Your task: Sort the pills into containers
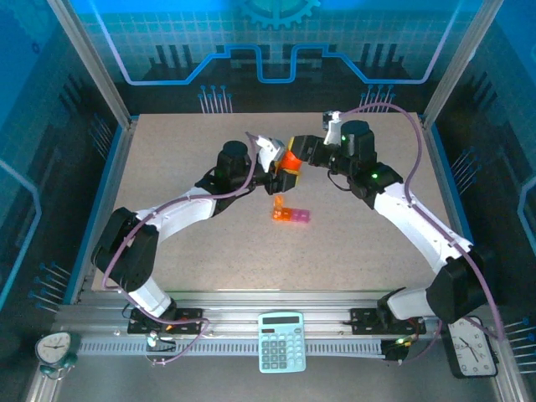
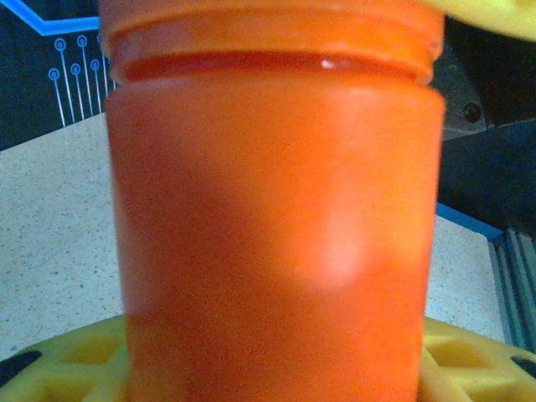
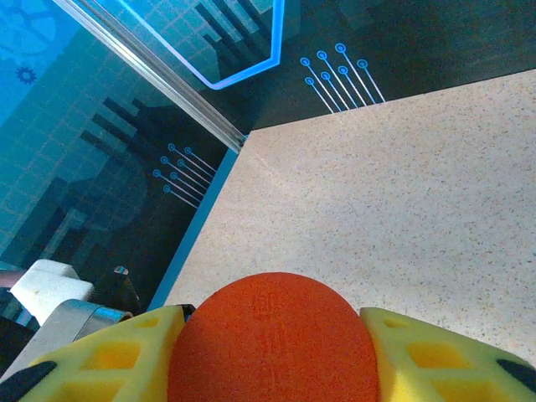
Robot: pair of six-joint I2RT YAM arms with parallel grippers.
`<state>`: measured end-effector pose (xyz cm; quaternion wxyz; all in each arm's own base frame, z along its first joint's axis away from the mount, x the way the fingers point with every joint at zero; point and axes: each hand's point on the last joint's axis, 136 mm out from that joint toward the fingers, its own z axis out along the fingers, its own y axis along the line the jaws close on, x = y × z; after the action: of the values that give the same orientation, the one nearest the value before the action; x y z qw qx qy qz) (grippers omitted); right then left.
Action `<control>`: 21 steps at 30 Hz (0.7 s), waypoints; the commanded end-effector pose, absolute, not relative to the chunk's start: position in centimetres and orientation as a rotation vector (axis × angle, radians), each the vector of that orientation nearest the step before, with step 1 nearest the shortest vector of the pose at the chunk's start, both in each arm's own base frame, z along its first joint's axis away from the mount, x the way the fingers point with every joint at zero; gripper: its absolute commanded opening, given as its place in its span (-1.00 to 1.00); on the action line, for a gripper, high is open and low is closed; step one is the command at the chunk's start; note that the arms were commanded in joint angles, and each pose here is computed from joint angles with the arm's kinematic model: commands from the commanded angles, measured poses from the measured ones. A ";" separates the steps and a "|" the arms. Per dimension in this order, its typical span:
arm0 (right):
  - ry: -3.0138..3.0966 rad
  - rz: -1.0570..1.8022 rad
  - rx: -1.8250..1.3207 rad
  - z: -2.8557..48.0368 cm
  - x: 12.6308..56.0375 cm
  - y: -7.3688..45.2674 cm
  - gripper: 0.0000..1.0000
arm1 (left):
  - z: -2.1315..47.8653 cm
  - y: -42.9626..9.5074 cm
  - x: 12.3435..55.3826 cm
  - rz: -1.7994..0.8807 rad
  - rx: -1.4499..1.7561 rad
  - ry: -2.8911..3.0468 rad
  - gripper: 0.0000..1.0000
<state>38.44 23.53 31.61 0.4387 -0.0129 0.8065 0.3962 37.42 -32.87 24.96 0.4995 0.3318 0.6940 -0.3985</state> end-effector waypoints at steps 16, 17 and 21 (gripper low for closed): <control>1.852 1.275 -0.334 37.8 36.2 20.3 0.71 | 31.5 -32.2 35.8 -1.265 0.924 1.434 -0.93; 1.852 1.268 -0.364 37.7 36.2 20.3 0.72 | 31.6 -32.3 35.5 -1.293 0.939 1.436 -0.93; 1.849 1.270 -0.470 38.2 36.1 20.9 0.77 | 31.7 -32.3 34.5 -1.378 0.985 1.449 -0.92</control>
<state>37.21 20.15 36.63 0.4131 -0.1205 0.7562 0.4929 36.11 -32.17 30.09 0.4696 0.3663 0.6127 -0.5194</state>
